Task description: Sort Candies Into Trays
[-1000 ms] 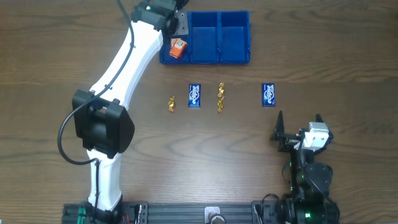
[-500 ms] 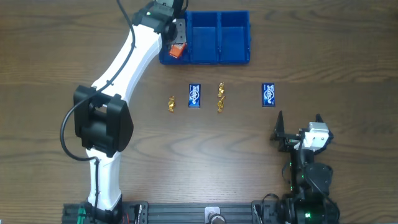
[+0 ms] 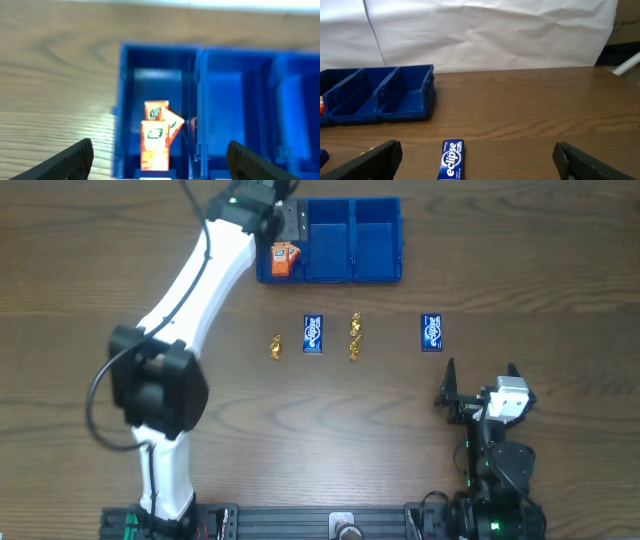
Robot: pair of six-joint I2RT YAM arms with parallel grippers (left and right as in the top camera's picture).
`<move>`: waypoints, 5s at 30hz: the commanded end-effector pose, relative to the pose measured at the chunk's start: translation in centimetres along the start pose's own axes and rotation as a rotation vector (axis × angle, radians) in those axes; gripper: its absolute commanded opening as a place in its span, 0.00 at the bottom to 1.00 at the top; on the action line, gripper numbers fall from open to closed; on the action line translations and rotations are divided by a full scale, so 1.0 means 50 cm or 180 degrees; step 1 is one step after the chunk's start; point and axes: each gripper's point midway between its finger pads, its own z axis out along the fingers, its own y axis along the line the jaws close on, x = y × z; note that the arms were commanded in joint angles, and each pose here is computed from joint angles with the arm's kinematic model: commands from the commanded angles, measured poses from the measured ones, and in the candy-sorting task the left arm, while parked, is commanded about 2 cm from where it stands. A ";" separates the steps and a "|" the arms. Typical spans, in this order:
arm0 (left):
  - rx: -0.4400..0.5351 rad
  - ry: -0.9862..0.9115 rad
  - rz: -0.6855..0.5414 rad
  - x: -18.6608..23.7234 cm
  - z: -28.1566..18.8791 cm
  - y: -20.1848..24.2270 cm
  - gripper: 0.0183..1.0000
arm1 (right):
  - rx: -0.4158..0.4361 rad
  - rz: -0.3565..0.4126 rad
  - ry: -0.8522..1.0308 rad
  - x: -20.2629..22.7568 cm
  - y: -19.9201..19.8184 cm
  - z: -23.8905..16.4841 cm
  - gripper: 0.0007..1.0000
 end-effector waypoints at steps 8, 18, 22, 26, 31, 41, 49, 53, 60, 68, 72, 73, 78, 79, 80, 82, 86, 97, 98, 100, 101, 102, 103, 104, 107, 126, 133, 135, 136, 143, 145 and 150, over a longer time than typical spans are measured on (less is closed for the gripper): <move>0.0034 -0.2253 -0.0073 -0.119 -0.541 0.177 0.84 | 0.0016 0.0010 -0.0006 0.001 -0.003 0.000 1.00; -0.0119 -0.2650 0.0042 0.059 -0.585 0.309 0.84 | 0.0016 0.0010 -0.0006 0.001 -0.003 0.000 1.00; -0.0043 -0.2885 0.0053 0.121 -0.596 0.320 0.85 | 0.0016 0.0009 -0.0006 0.001 -0.003 0.000 1.00; 0.0004 -0.3048 0.0076 0.188 -0.583 0.327 0.85 | 0.0016 0.0010 -0.0006 0.001 -0.003 0.000 1.00; 0.0045 -0.3244 0.0105 0.253 -0.559 0.334 0.86 | 0.0017 0.0010 -0.0006 0.001 -0.003 0.000 1.00; 0.0227 -0.3221 0.0204 0.359 -0.463 0.325 1.00 | 0.0016 0.0010 -0.0006 0.001 -0.003 0.000 1.00; 0.0524 -0.2709 0.0322 0.435 -0.365 0.297 1.00 | 0.0017 0.0010 -0.0006 0.001 -0.003 0.000 1.00; 0.0514 -0.2305 0.0258 0.477 -0.320 0.302 1.00 | 0.0016 0.0010 -0.0006 0.001 -0.003 0.000 1.00; 0.0511 -0.2310 0.0259 0.477 -0.321 0.302 1.00 | 0.0016 0.0010 -0.0006 0.001 -0.003 0.000 1.00; 0.0511 -0.2312 0.0259 0.477 -0.321 0.302 1.00 | 0.0017 0.0010 -0.0006 0.001 -0.003 0.000 1.00; 0.0511 -0.2312 0.0259 0.477 -0.321 0.302 1.00 | 0.0016 0.0010 -0.0006 0.001 -0.003 0.000 1.00; 0.0511 -0.2312 0.0259 0.477 -0.321 0.302 1.00 | 0.0016 0.0009 -0.0006 0.001 -0.003 0.000 1.00; 0.0511 -0.2310 0.0259 0.477 -0.321 0.302 1.00 | 0.0016 0.0010 -0.0006 0.001 -0.003 0.000 1.00; 0.0511 -0.2312 0.0259 0.477 -0.321 0.302 1.00 | 0.0016 0.0009 -0.0006 0.001 -0.003 0.000 1.00; 0.0511 -0.2312 0.0259 0.477 -0.321 0.302 1.00 | 0.0016 0.0010 -0.0006 0.001 -0.003 0.000 1.00; 0.0511 -0.2312 0.0259 0.477 -0.321 0.302 1.00 | 0.0018 0.0009 -0.0009 0.000 -0.003 0.000 1.00; 0.0511 -0.2312 0.0259 0.477 -0.321 0.302 1.00 | 0.0037 -0.0012 -0.0114 -0.016 -0.005 -0.001 1.00; 0.0511 -0.2312 0.0259 0.477 -0.321 0.302 1.00 | -0.0094 0.0019 0.0306 -0.115 0.017 0.025 1.00; 0.0511 -0.2312 0.0259 0.477 -0.321 0.302 1.00 | -0.0090 0.0009 0.0422 -0.131 0.018 0.036 1.00; 0.0511 -0.2310 0.0259 0.477 -0.321 0.302 1.00 | -0.0078 -0.0021 0.0757 -0.164 0.022 0.067 1.00; 0.0511 -0.2312 0.0259 0.477 -0.321 0.302 1.00 | -0.0076 -0.0033 0.0918 -0.172 0.025 0.081 1.00; 0.0511 -0.2312 0.0259 0.477 -0.321 0.302 1.00 | -0.0104 -0.0059 0.1270 -0.183 0.032 0.106 1.00; 0.0511 -0.2312 0.0259 0.477 -0.321 0.302 1.00 | -0.0097 -0.0073 0.1457 -0.184 0.034 0.118 1.00; 0.0511 -0.2312 0.0259 0.477 -0.321 0.302 1.00 | -0.0086 -0.0093 0.1701 -0.182 0.035 0.133 1.00; 0.0511 -0.2312 0.0259 0.477 -0.321 0.302 1.00 | -0.0059 -0.0144 0.2370 -0.156 0.038 0.171 1.00; 0.0511 -0.2312 0.0259 0.477 -0.321 0.302 1.00 | -0.0159 -0.0112 0.4430 0.217 0.092 0.243 1.00; 0.0511 -0.2310 0.0259 0.477 -0.321 0.302 1.00 | -0.0139 -0.0149 0.4663 0.275 0.092 0.237 1.00; 0.0511 -0.2312 0.0259 0.477 -0.321 0.302 1.00 | -0.0137 -0.0151 0.4682 0.284 0.092 0.239 1.00; 0.0511 -0.2310 0.0259 0.477 -0.321 0.302 1.00 | -0.0137 -0.0151 0.4684 0.285 0.092 0.239 0.99; 0.0511 -0.2312 0.0259 0.477 -0.321 0.302 1.00 | -0.0054 -0.0226 0.4707 0.294 0.080 0.232 0.93; 0.0511 -0.2310 0.0259 0.477 -0.321 0.302 1.00 | -0.0055 -0.0225 0.4699 0.295 0.080 0.233 0.92; 0.0511 -0.2310 0.0259 0.477 -0.321 0.302 1.00 | -0.0027 -0.0276 0.4723 0.305 0.079 0.233 0.89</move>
